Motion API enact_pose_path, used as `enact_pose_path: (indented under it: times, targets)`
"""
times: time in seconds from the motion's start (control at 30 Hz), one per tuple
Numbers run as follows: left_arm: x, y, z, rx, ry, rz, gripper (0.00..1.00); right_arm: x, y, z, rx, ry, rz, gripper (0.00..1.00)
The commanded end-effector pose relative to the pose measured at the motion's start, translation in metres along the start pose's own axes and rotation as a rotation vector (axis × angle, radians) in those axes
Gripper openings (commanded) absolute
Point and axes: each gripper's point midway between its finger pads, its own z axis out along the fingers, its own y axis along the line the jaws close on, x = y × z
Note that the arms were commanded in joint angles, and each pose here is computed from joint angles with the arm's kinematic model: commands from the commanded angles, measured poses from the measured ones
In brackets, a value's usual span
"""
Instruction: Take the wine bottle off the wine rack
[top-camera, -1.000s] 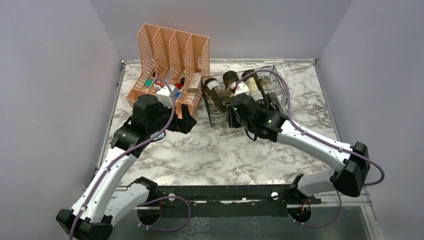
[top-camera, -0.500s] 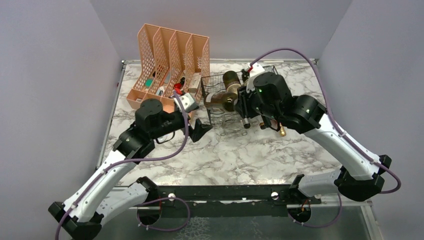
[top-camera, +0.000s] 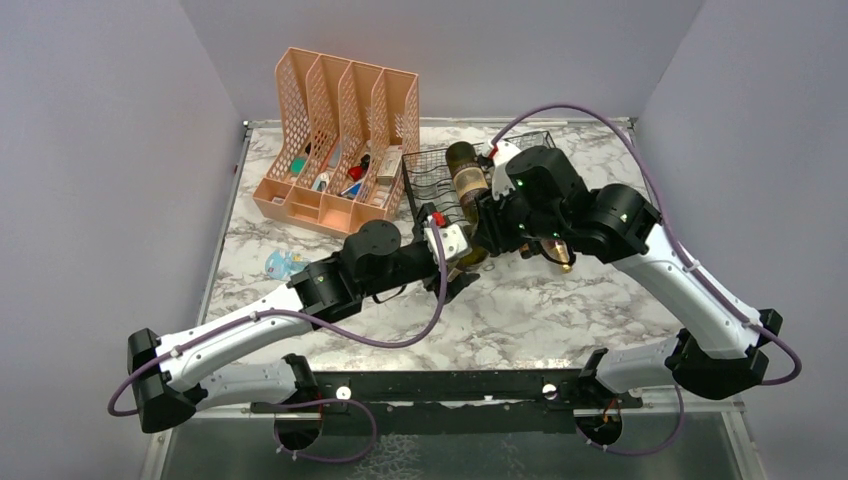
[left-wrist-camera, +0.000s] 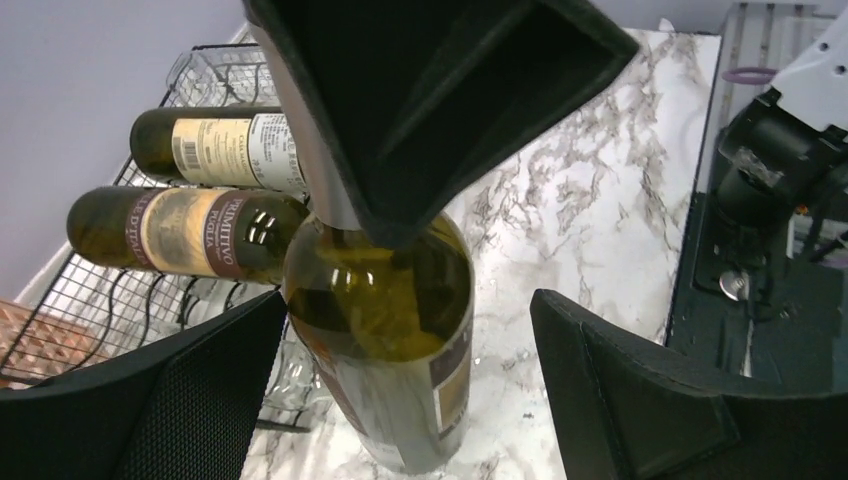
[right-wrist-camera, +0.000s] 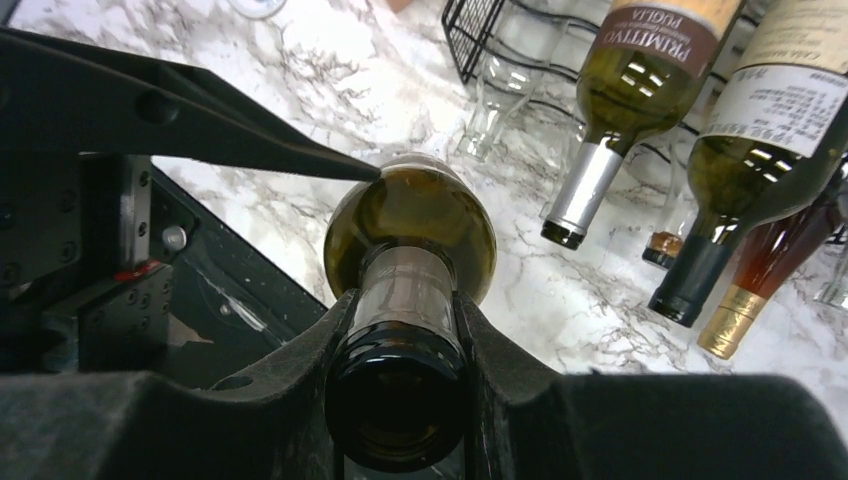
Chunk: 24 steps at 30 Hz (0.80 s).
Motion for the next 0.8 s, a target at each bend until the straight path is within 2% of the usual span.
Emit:
enact_pose_path:
  times: [0.0, 0.07, 0.17, 0.2, 0.27, 0.5, 0.57, 0.6, 0.63, 0.67, 0.77]
  targets:
    - [0.001, 0.005, 0.006, -0.078, -0.132, -0.074, 0.99, -0.013, 0.019, 0.005, -0.096, -0.077, 0.007, 0.01]
    - [0.008, 0.006, 0.007, -0.104, -0.160, -0.101, 0.95, -0.008, 0.023, 0.013, -0.122, -0.071, 0.010, 0.01]
    - [0.026, 0.008, 0.012, -0.131, -0.141, -0.101, 0.89, -0.006, 0.030, 0.020, -0.155, -0.068, 0.012, 0.01]
    - [0.032, 0.011, 0.013, -0.149, -0.134, -0.100, 0.90, -0.006, 0.033, 0.021, -0.169, -0.067, 0.015, 0.01]
    - [0.042, 0.014, 0.015, -0.177, -0.133, -0.099, 0.98, -0.004, 0.038, 0.025, -0.197, -0.057, 0.015, 0.01]
    - [0.074, 0.026, 0.014, -0.278, -0.109, -0.084, 0.98, 0.002, 0.046, 0.039, -0.234, -0.020, 0.003, 0.01]
    - [0.081, 0.029, 0.012, -0.304, -0.102, -0.093, 0.87, 0.002, 0.051, 0.040, -0.265, -0.017, -0.007, 0.01]
    - [0.084, 0.033, 0.009, -0.335, -0.099, -0.104, 0.76, 0.002, 0.054, 0.041, -0.280, -0.016, -0.011, 0.01]
    - [0.088, 0.038, 0.006, -0.370, -0.096, -0.116, 0.67, 0.003, 0.056, 0.043, -0.288, -0.010, -0.013, 0.04]
    - [0.091, 0.042, 0.002, -0.403, -0.099, -0.128, 0.62, 0.003, 0.056, 0.045, -0.288, -0.010, -0.013, 0.13]
    - [0.096, 0.057, -0.016, -0.509, -0.121, -0.157, 0.53, -0.002, 0.049, 0.050, -0.239, -0.030, -0.004, 0.52]
